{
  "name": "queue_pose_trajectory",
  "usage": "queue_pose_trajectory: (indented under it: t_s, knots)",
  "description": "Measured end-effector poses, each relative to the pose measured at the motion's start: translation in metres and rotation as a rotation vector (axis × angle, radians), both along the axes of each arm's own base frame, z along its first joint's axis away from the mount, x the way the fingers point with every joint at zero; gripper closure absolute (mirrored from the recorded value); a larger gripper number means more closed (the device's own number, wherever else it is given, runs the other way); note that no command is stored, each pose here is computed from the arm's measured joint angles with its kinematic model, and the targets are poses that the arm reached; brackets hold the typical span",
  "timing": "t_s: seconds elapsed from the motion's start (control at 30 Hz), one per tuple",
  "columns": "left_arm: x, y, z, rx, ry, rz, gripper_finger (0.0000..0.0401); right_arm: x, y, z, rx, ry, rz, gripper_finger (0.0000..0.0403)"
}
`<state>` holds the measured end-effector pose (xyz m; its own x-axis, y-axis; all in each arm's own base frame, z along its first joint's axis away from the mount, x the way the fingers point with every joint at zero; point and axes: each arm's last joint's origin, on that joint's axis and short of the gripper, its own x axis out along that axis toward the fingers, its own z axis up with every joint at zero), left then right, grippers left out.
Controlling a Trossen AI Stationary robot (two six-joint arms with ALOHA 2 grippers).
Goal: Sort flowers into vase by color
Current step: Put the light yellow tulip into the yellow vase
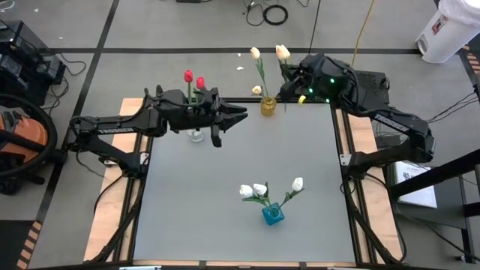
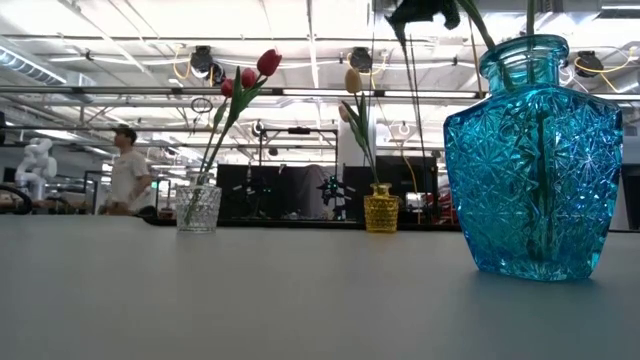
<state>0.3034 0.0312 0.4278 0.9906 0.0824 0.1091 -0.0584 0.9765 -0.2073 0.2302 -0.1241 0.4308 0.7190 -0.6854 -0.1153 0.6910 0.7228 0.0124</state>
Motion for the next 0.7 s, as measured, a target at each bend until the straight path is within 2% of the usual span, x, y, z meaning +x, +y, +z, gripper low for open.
queue_pose_trajectory:
  t_s: [0.17,0.43,0.7]
  knots:
    - [0.0,-0.001,0.0,-0.027,-0.001,-0.006,0.0303,0.004,-0.024,-0.006,-0.026,0.011,-0.047,0.0402]
    - [0.0,-0.002,0.0,-0.044,-0.003,-0.012,0.0303,0.011,-0.062,-0.02,-0.012,0.002,0.014,0.0402]
    - [0.0,-0.002,0.0,-0.044,-0.005,-0.012,0.0303,0.018,-0.085,-0.028,-0.028,-0.054,0.052,0.0402]
